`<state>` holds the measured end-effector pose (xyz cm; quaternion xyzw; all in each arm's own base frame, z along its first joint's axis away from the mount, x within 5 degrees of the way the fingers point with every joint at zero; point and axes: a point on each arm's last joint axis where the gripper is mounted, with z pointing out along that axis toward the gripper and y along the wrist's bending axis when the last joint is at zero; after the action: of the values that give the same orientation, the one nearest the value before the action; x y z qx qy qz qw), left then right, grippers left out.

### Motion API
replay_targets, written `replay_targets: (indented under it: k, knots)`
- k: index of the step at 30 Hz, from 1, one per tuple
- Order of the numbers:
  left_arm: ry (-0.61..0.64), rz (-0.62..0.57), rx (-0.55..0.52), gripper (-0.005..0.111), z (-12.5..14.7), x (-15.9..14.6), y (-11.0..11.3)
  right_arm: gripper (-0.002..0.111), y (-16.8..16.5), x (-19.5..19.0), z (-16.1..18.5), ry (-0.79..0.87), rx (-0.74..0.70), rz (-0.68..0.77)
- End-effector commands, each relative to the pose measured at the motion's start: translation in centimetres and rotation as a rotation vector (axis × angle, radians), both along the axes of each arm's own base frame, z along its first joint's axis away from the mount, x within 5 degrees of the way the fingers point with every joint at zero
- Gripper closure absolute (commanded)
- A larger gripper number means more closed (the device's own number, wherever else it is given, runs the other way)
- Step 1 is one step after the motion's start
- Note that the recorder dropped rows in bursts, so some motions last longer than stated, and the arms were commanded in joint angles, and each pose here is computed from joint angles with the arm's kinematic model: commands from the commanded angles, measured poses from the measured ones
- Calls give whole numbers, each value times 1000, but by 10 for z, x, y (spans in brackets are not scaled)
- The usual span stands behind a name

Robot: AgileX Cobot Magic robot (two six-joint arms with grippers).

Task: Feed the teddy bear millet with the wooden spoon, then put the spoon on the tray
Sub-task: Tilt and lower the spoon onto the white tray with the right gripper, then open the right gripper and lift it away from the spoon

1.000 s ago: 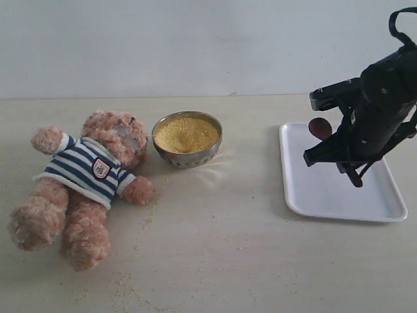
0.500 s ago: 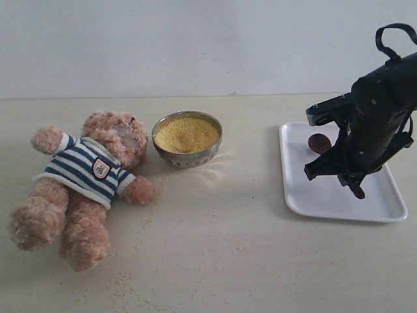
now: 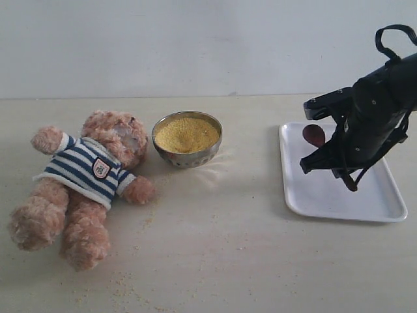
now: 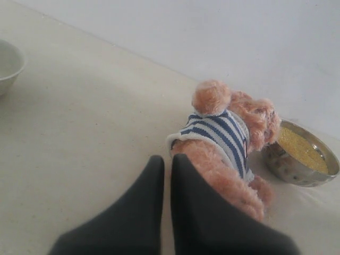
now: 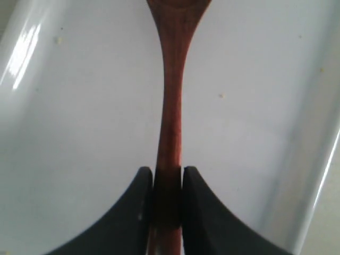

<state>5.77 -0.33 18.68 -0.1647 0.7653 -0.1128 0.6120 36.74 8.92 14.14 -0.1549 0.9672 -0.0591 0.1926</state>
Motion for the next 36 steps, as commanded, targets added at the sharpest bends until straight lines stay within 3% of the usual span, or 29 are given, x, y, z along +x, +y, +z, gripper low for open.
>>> replay_targets:
  k: [1, 4, 16, 19, 22, 30, 34, 36]
  knots:
    - [3, 4, 7, 102, -1, 0, 1, 108, -18, 5, 2, -9, 16, -61]
    - [-3, 8, 8, 102, 0, 0, 1, 108, -26, 6, 1, -2, 50, -114]
    - [-52, 24, 82, 102, 3, -2, 3, 108, -26, 7, 1, -2, 54, -85]
    - [-54, 25, 82, 102, 3, -2, 3, 100, -26, 7, 1, -3, 54, -85]
    - [-54, 25, 82, 102, 3, -2, 3, 84, -26, 7, 1, -2, 55, -88]
    - [-53, 25, 84, 102, 3, -2, 3, 81, -26, 6, 1, 10, 48, -89]
    - [-53, 25, 84, 102, 3, -2, 3, 68, -29, 0, -1, 69, 30, -121]
    - [-53, 25, 84, 102, 3, -2, 3, 68, -30, -4, 6, 89, 18, -130]
